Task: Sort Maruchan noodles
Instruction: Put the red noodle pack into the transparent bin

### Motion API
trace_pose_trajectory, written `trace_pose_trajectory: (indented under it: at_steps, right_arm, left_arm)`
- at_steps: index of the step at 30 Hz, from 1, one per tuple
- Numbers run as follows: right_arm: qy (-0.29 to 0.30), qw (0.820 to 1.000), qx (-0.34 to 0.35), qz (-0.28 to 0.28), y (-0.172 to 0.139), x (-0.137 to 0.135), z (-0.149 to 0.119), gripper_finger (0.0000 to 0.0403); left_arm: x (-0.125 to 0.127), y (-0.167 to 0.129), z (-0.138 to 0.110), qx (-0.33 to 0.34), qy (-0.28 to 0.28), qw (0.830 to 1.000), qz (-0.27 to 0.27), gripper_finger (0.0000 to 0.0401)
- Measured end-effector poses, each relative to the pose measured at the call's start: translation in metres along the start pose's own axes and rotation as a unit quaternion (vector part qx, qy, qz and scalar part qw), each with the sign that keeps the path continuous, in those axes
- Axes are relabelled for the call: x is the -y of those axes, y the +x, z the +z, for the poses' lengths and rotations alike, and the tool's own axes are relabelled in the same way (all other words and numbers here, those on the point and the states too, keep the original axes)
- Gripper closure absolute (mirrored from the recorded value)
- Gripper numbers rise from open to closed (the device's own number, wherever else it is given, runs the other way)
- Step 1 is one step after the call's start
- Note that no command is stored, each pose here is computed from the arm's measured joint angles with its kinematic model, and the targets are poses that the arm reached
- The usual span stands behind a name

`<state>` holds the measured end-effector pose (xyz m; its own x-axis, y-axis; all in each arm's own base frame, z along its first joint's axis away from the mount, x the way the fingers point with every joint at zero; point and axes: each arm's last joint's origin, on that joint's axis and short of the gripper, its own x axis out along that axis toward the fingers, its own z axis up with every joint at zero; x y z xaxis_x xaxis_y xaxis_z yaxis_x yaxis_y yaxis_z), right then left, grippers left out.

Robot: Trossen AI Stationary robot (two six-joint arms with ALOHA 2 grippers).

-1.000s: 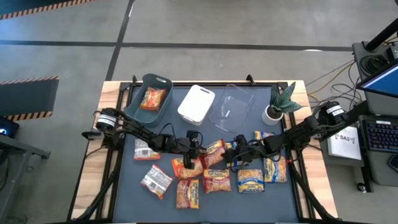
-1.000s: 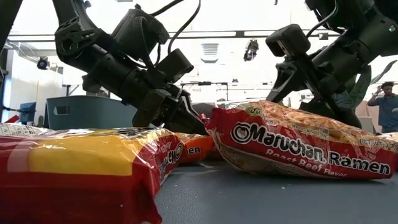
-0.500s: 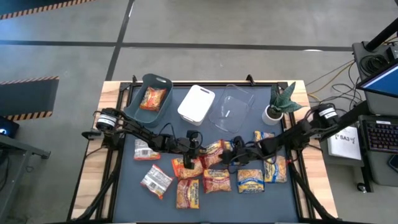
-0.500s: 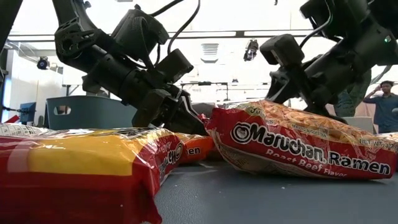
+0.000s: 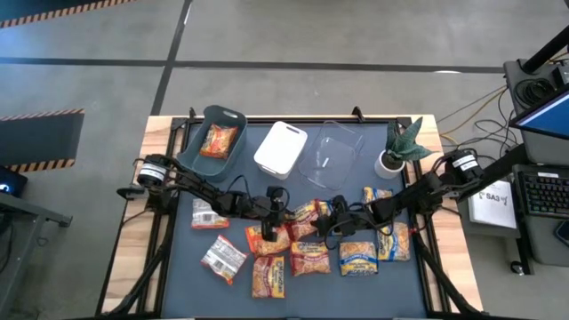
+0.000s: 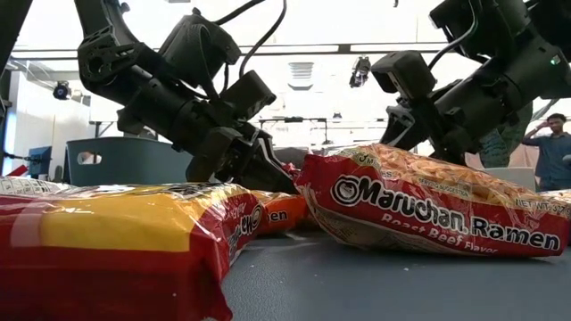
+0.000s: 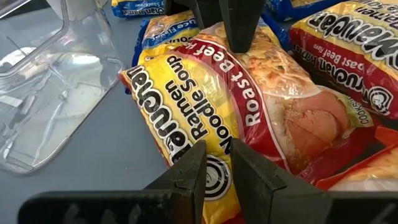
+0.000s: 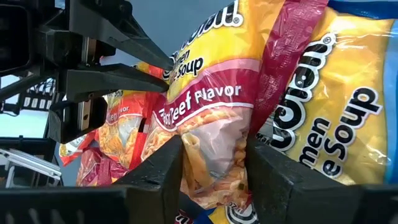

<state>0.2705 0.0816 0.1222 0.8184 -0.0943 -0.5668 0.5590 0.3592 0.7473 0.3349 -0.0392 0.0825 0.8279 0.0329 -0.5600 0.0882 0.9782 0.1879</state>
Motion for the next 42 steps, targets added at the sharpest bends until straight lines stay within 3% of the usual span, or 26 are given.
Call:
trace_pose_trajectory:
  at_steps: [22,30,42]
  right_arm:
    - [-0.006,1.000,0.003,0.003,0.000,-0.001,0.001,0.0286]
    - [-0.012,1.000,0.002,0.004,0.000,-0.001,0.001,0.0311]
    - [-0.023,1.000,0.002,0.007,-0.003,-0.004,0.002,0.0314]
  left_arm:
    - [-0.002,-0.008,0.009,0.008,-0.001,1.000,-0.001,0.0343]
    - [-0.003,-0.014,0.015,0.010,0.003,1.000,0.000,0.0340]
    - [-0.007,-0.026,0.021,-0.006,0.012,1.000,0.003,0.0260]
